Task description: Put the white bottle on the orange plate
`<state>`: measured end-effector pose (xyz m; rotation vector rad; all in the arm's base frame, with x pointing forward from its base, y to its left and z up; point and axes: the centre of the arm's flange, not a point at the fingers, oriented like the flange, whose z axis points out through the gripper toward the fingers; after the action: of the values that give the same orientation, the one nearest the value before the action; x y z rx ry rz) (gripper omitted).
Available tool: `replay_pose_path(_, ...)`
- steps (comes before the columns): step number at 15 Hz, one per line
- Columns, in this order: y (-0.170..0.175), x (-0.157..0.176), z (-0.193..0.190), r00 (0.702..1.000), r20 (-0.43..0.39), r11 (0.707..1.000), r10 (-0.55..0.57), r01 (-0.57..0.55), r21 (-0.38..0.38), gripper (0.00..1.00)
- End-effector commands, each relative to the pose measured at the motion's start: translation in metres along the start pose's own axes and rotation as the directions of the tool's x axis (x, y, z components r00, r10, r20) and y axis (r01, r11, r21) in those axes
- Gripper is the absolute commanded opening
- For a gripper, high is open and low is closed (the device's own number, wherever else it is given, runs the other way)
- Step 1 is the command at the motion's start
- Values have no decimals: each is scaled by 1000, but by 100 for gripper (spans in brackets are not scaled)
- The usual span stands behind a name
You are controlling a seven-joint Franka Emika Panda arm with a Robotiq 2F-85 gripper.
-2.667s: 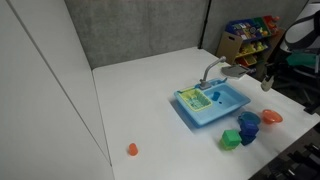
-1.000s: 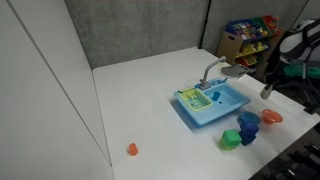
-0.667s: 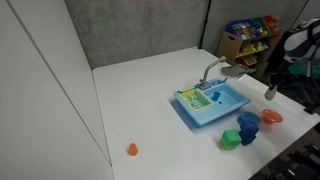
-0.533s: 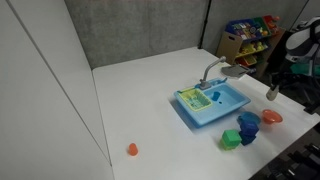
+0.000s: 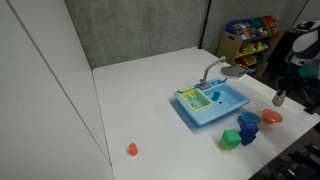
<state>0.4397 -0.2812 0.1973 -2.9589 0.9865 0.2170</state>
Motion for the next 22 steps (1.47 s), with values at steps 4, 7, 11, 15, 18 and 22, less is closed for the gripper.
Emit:
replay_pose_path(4, 15, -38, 3, 999, -32, 999, -31, 30, -25, 10)
replay_pose_path(7, 19, -44, 10, 998, -57, 999, -40, 38, -24, 10)
replay_pose_path(11, 19, -48, 23, 996, -68, 999, -48, 48, -6, 10)
replay_pose_path(15, 19, -50, 31, 996, -66, 998, -58, 60, 26, 10)
replay_pose_path(18, 20, -48, 37, 995, -73, 997, -63, 66, 48, 10)
replay_pose_path(22, 22, -47, 44, 995, -77, 995, -70, 75, 66, 10)
